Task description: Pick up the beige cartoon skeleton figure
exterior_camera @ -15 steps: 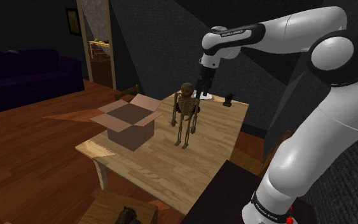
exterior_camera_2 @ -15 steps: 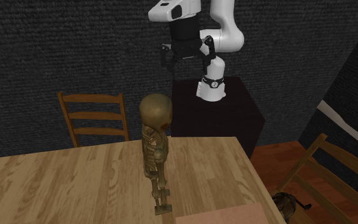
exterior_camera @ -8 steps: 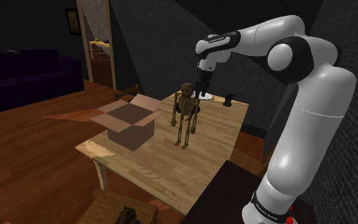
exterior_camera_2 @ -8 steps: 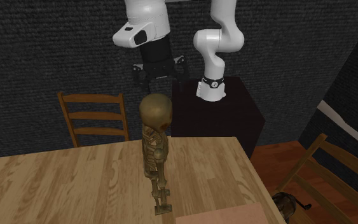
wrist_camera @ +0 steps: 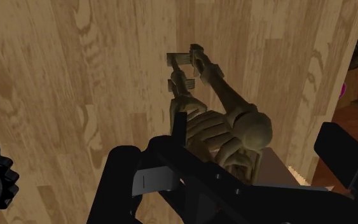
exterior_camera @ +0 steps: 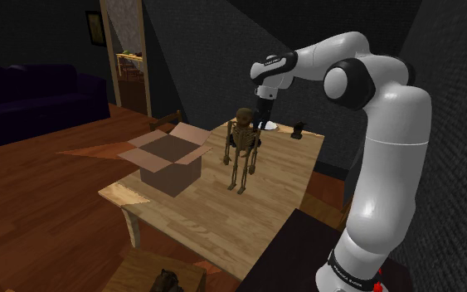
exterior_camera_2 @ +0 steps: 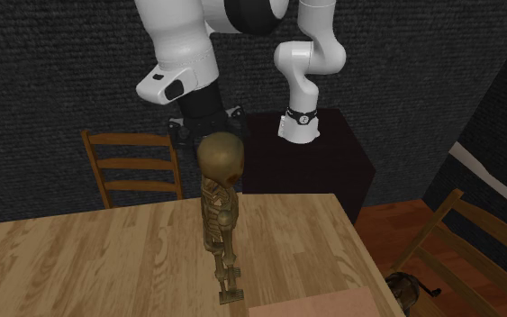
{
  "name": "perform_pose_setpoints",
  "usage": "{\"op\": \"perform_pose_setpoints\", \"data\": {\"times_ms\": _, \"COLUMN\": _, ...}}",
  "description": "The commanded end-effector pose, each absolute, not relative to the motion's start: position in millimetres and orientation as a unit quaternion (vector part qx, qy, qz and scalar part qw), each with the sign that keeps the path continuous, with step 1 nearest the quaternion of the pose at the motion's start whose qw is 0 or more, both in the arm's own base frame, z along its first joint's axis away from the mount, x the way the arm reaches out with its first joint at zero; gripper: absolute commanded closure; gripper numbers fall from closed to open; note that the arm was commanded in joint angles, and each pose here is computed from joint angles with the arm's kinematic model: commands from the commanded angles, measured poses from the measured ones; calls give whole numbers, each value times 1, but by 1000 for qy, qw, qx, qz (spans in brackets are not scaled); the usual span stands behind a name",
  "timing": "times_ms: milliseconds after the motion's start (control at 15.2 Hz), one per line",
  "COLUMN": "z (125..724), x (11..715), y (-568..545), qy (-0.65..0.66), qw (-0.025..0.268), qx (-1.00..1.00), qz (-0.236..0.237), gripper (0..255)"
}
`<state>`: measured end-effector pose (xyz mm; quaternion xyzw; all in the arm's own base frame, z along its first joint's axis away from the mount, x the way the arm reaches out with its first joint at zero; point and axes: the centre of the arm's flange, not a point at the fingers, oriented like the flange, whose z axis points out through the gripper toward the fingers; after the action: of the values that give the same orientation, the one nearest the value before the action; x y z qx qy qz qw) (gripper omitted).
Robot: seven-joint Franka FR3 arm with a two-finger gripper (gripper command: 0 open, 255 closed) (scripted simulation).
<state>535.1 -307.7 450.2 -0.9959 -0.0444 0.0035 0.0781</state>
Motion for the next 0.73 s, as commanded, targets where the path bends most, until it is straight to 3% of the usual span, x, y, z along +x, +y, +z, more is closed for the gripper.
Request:
{"op": "perform_pose_setpoints", "data": {"times_ms": 0, "z": 440, "x": 535, "y": -307, "qy": -45, "qw": 78, "qx": -996, "qz": 3, "gripper": 0}}
{"op": "perform_pose_setpoints", "data": {"times_ms": 198, "z": 432, "x": 535, "y": -307, "qy": -45, "qw": 78, "qx": -996, "qz": 3, "gripper": 0}}
{"op": "perform_pose_setpoints", "data": {"times_ms": 264, "z": 431, "x": 535, "y": -307, "qy": -45, "qw": 78, "qx": -996, "qz": 3, "gripper": 255}}
{"op": "perform_pose_setpoints", "data": {"times_ms": 660, "z": 431, "x": 536, "y": -306, "qy": -45, "qw": 78, "qx": -996, "qz": 3, "gripper": 255}}
